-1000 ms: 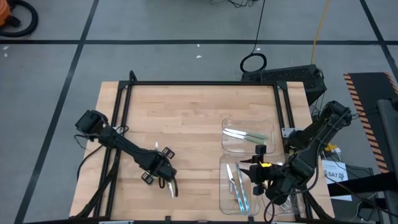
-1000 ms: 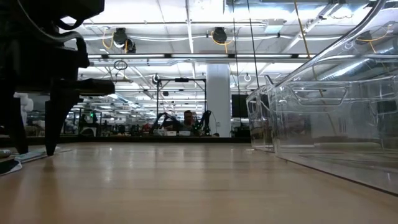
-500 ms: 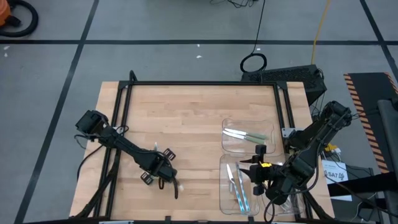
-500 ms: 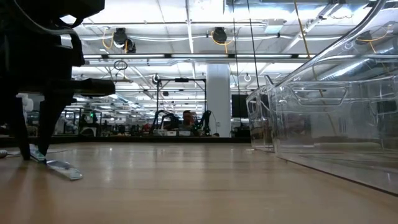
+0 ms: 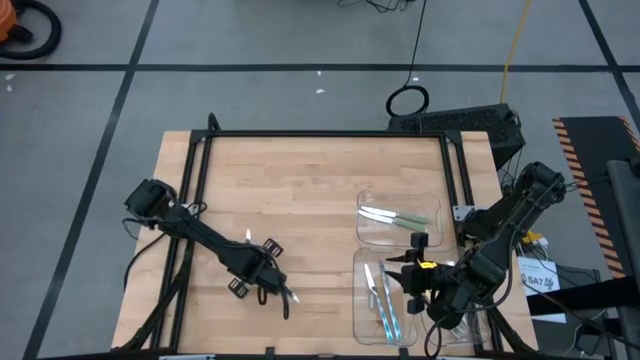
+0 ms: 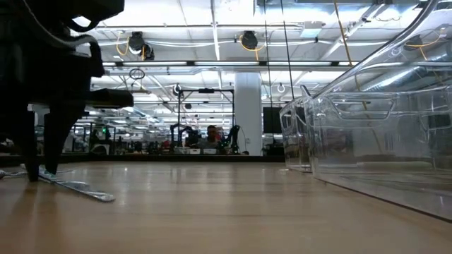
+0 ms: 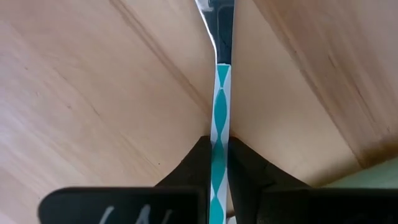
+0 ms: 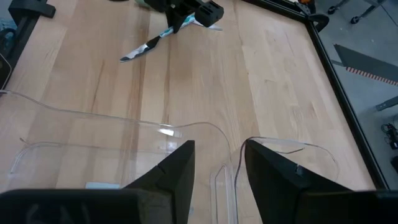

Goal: Sort silverware by color (type)
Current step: Put the blue knife into the bottom left transparent bin

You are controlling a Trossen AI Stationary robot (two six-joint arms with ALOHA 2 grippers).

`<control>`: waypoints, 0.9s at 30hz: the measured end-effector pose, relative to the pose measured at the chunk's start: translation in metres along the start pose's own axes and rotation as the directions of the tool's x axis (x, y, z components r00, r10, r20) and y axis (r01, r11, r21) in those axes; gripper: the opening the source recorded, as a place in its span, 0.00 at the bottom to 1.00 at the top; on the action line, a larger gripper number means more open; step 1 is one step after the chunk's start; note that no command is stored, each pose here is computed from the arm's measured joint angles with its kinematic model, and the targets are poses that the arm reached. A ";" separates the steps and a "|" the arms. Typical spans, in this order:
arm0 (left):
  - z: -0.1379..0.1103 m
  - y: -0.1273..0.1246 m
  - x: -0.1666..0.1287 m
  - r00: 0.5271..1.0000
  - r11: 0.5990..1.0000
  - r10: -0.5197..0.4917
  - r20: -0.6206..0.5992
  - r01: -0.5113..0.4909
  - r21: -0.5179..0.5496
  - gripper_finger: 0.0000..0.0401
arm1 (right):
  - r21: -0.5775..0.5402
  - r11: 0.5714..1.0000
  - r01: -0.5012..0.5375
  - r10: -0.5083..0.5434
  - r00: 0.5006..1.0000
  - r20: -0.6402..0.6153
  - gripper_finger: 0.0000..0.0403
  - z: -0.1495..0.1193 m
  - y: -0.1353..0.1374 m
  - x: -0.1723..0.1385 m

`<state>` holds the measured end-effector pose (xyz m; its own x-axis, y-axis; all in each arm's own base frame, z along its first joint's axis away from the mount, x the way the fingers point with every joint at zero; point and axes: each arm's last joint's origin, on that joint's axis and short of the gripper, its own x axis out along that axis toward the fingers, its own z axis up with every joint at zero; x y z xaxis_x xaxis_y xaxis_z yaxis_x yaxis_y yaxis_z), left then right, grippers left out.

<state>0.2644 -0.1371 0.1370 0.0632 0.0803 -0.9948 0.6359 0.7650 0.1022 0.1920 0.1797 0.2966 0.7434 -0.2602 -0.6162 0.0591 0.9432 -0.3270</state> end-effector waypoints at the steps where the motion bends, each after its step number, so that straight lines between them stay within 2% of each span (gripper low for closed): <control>1: 0.002 0.001 -0.003 1.000 1.000 0.002 -0.007 -0.002 -0.019 0.08 | 0.000 1.000 0.000 0.000 1.000 0.000 0.34 0.000 0.000 0.000; 4: 0.014 0.007 -0.014 0.997 0.994 0.069 0.028 -0.066 -0.085 0.08 | 0.000 1.000 0.000 0.000 1.000 0.000 0.34 0.000 0.000 0.000; 10: 0.040 0.009 -0.046 0.972 0.985 0.171 0.163 -0.162 -0.062 0.08 | 0.012 1.000 0.000 0.000 1.000 0.000 0.34 0.000 0.000 0.000; 14: 0.057 0.017 -0.069 0.930 0.968 0.250 0.270 -0.241 -0.066 0.08 | 0.016 1.000 0.000 0.000 1.000 0.000 0.34 0.000 0.000 0.000; 18: 0.071 0.023 -0.091 0.883 0.958 0.281 0.376 -0.279 -0.062 0.08 | 0.017 1.000 0.002 -0.002 1.000 0.000 0.34 0.000 0.000 0.000; 23: 0.081 0.034 -0.109 0.821 0.941 0.319 0.473 -0.336 -0.052 0.08 | 0.024 0.999 0.028 -0.028 0.999 0.016 0.34 0.000 -0.001 0.000; 27: 0.081 0.048 -0.118 0.794 0.930 0.346 0.499 -0.359 -0.074 0.08 | 0.013 0.999 0.052 -0.052 0.998 0.018 0.34 -0.001 -0.002 0.000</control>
<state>0.3501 -0.1614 0.2588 0.6545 0.0098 -0.7560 0.5120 0.7299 0.4528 0.1915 0.1777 0.2970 0.7514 -0.3048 -0.5852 0.1058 0.9311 -0.3492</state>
